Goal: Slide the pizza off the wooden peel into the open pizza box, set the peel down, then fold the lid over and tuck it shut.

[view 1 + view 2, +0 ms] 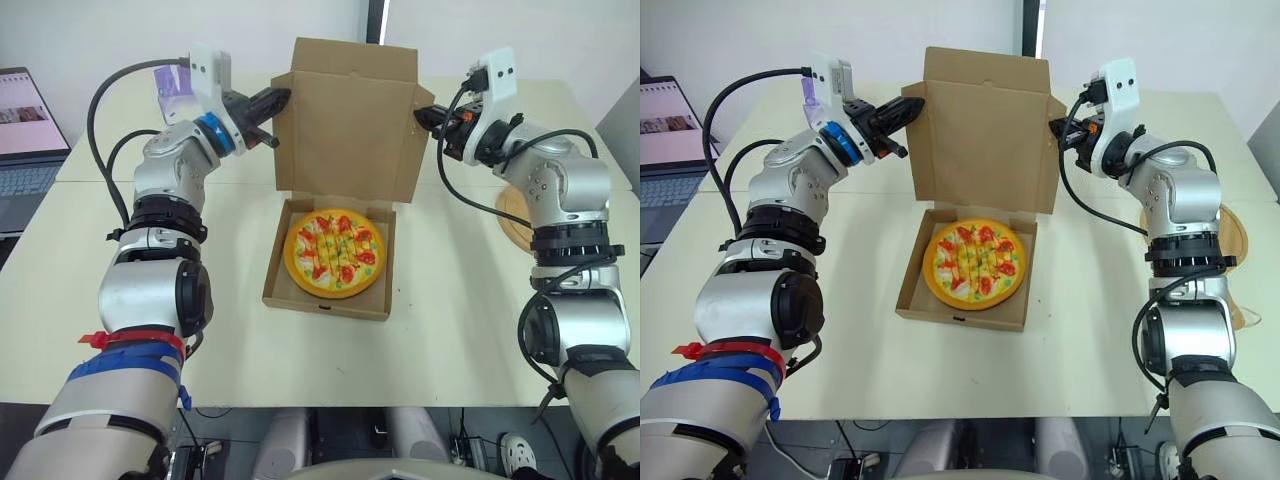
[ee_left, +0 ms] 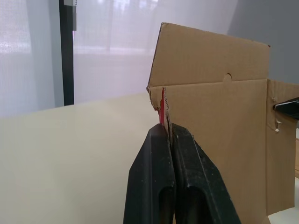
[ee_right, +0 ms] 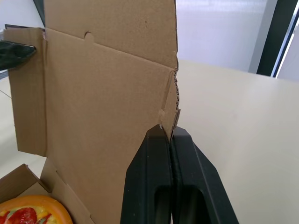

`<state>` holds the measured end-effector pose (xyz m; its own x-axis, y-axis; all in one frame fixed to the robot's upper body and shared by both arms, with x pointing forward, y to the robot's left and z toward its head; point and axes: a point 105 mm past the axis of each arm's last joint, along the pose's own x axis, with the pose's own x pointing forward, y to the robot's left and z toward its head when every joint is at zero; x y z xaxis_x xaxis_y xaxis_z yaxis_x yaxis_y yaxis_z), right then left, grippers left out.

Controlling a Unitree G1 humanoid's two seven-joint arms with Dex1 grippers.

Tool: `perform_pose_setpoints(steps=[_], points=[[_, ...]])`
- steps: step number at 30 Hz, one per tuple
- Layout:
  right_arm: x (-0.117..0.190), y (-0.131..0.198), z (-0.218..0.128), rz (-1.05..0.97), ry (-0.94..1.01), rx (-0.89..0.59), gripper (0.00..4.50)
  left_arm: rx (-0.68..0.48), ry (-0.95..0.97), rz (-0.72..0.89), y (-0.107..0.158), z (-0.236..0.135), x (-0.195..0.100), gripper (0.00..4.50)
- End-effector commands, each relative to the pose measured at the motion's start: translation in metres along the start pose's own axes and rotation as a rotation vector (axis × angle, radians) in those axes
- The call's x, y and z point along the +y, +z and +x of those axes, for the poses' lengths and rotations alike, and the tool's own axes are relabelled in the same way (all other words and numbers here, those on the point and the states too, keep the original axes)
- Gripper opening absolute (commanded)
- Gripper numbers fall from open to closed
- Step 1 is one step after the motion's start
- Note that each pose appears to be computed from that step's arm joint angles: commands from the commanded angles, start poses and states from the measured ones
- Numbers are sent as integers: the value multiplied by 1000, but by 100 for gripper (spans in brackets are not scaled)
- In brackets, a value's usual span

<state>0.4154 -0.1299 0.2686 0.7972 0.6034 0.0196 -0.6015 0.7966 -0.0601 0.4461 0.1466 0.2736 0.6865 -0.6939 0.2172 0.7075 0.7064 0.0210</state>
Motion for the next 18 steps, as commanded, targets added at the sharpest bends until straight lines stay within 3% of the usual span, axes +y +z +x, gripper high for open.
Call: perform_pose_setpoints(steps=[1, 11, 18], points=[[23, 28, -15, -70, 4, -130, 2, -112, -29, 71, 29, -4, -14, 0], [73, 12, -39, -111, -49, -177, 2, -238, 93, 43, 28, -37, -59, 0], [92, 4, -47, -18, -60, -183, 2, -230, 125, -9, 21, -52, -83, 0]])
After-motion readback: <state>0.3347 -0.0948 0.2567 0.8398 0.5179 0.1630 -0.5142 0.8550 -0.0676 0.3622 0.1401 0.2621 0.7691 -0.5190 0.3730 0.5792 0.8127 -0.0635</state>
